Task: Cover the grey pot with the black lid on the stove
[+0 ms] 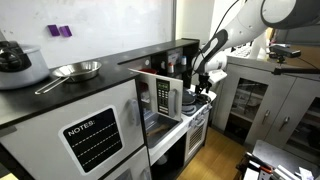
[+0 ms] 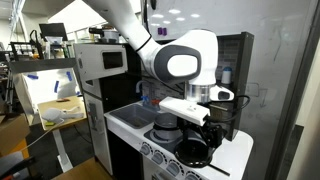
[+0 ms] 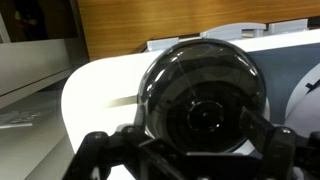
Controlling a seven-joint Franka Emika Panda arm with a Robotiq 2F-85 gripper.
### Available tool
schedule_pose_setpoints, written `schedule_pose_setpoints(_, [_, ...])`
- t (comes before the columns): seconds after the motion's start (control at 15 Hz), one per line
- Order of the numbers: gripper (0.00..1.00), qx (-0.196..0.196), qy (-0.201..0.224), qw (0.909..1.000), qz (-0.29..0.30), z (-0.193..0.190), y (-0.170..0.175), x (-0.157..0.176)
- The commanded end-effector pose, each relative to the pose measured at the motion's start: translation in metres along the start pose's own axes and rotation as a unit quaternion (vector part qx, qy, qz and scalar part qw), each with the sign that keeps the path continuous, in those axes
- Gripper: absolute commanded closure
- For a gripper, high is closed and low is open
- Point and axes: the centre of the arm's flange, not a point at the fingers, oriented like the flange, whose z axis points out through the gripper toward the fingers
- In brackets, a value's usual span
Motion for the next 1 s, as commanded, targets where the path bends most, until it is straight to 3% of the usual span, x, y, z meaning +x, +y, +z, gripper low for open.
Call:
schedule_pose_setpoints(0.0, [0.34, 0.004, 0.0, 0.9999, -0.01, 0.002, 0.003, 0.005])
schedule_pose_setpoints(0.53, [0.88, 0.002, 0.003, 0.9999, -0.016, -0.004, -0.006, 0.012])
schedule_pose_setpoints(0.93, [0.92, -0.001, 0.001, 1.0, -0.008, -0.007, -0.004, 0.008])
